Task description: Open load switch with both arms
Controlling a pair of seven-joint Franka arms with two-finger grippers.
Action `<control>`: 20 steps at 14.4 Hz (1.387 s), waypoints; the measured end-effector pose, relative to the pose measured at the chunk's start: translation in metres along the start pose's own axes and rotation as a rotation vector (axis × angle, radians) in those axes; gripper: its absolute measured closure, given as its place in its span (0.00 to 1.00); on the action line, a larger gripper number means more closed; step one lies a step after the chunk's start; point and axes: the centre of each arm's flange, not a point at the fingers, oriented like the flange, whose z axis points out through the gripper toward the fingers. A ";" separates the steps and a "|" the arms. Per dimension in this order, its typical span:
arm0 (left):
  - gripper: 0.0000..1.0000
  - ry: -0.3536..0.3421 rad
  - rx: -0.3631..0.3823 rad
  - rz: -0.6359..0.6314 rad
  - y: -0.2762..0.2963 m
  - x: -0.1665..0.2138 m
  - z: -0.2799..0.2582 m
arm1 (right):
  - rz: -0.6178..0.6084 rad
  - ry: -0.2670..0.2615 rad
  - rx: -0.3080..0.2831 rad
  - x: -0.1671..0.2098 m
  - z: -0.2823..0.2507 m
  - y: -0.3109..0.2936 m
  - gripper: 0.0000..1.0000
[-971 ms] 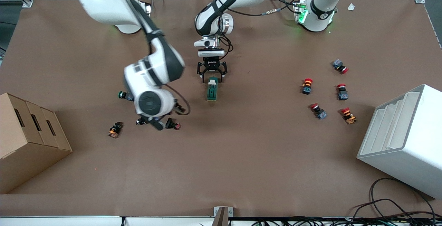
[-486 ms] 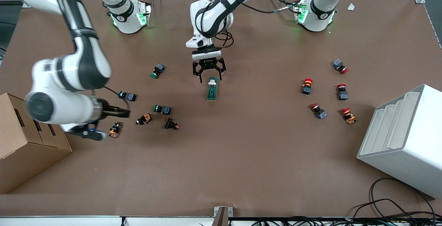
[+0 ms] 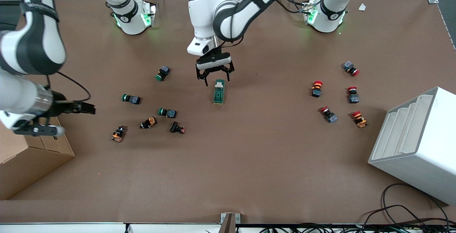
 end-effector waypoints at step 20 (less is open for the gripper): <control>0.00 -0.368 -0.076 0.149 -0.388 0.415 -0.042 | -0.027 0.026 -0.005 -0.041 -0.100 0.007 0.00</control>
